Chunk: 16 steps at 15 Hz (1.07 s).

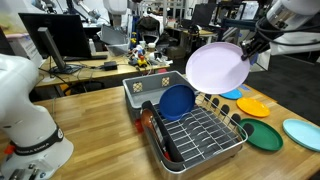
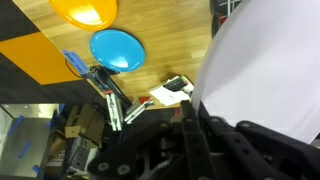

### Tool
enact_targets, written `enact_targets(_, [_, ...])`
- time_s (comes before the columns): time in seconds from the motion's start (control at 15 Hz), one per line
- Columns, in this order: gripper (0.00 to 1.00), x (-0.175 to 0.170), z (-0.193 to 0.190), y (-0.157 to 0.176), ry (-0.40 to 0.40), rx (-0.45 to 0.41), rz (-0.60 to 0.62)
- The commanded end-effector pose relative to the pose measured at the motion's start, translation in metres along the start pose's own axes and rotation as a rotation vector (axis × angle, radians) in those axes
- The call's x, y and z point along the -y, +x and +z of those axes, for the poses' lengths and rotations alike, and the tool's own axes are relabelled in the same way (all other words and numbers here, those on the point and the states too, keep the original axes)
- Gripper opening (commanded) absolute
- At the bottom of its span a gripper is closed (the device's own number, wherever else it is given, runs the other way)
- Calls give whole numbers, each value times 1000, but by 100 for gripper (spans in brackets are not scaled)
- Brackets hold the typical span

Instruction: Remove the white plate from the dish rack and put it on the right side of the table

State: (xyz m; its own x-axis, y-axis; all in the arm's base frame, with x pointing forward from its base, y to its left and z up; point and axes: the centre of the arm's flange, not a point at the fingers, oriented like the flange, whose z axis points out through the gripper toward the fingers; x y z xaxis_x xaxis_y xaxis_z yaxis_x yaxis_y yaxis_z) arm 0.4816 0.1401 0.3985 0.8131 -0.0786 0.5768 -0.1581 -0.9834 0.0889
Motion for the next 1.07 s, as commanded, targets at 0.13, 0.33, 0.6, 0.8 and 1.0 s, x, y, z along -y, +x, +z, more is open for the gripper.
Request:
enact_targets(0.13, [1,-48,2,-12,-6,-16,290])
enact_targets(0.33, [1,-48,9,-22,-57,4,260])
enact_targets(0.6, [6,-47,11,-18,-45,18,257])
enact_targets(0.8, [6,-47,11,-18,-45,18,257])
enact_targets(1.0, [6,-47,11,-18,-45,18,258])
